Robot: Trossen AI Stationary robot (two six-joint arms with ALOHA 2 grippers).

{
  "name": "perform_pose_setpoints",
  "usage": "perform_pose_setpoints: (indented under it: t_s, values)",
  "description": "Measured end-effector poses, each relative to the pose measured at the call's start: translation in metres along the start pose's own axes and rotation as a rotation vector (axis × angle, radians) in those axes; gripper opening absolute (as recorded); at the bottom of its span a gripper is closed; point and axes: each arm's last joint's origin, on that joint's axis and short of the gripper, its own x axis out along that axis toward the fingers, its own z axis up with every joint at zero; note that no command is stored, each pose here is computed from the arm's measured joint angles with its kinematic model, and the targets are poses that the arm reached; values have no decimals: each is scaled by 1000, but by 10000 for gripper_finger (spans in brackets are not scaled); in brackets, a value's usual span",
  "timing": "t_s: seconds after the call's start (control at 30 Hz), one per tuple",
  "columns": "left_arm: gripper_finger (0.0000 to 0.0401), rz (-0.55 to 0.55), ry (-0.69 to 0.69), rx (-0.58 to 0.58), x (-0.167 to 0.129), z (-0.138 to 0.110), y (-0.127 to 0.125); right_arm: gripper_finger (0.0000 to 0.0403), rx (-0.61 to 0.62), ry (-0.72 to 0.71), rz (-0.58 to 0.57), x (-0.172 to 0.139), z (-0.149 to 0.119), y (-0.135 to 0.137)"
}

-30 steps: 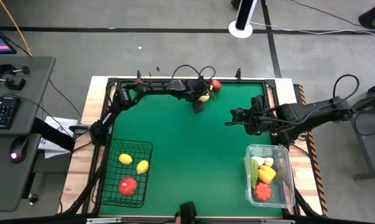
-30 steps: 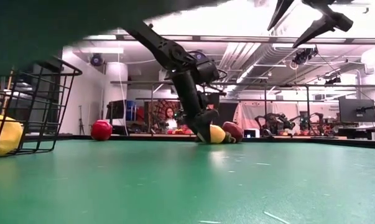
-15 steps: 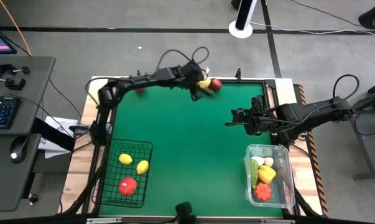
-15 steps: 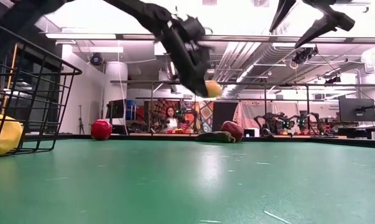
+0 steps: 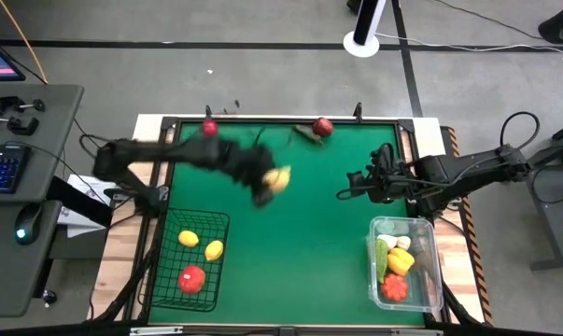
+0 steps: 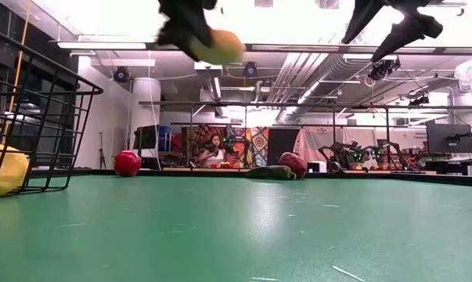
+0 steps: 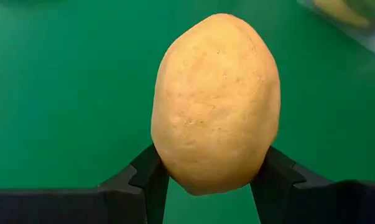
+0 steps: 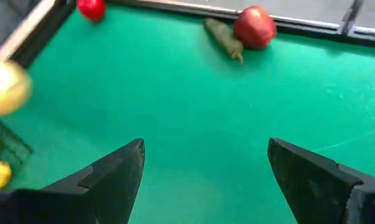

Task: Sort produce into baskets
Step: Put the yellow lemon into the black wire basket, then put the green chili pepper into the transparent bin

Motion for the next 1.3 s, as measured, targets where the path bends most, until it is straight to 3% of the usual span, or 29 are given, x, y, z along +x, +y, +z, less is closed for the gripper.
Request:
perform_pose_setpoints:
  t_s: [0.23, 0.37, 0.53, 0.67, 0.83, 1.0, 1.1, 1.3]
  values:
    - [155, -50, 132, -189, -34, -105, -72, 332, -49, -4, 71, 0, 2, 7]
    - [168, 9, 193, -222, -57, -152, -88, 332, -8, -27, 132, -1, 5, 14]
    - [180, 154, 237, -235, -80, -192, -86, 332, 43, -51, 193, -2, 8, 21]
    - [201, 261, 259, -220, -90, -211, -81, 332, 104, -74, 227, -3, 11, 25]
    - [234, 188, 261, -116, -96, -224, -89, 332, 266, -88, 268, -5, 13, 29]
    - [249, 165, 243, 6, -92, -247, -91, 332, 300, -97, 306, -3, 14, 36]
    - [250, 151, 245, 23, -88, -262, -86, 332, 326, -102, 332, 0, 14, 43]
    - [250, 34, 23, -51, -102, -256, -72, 332, 399, -123, 374, 20, 22, 61]
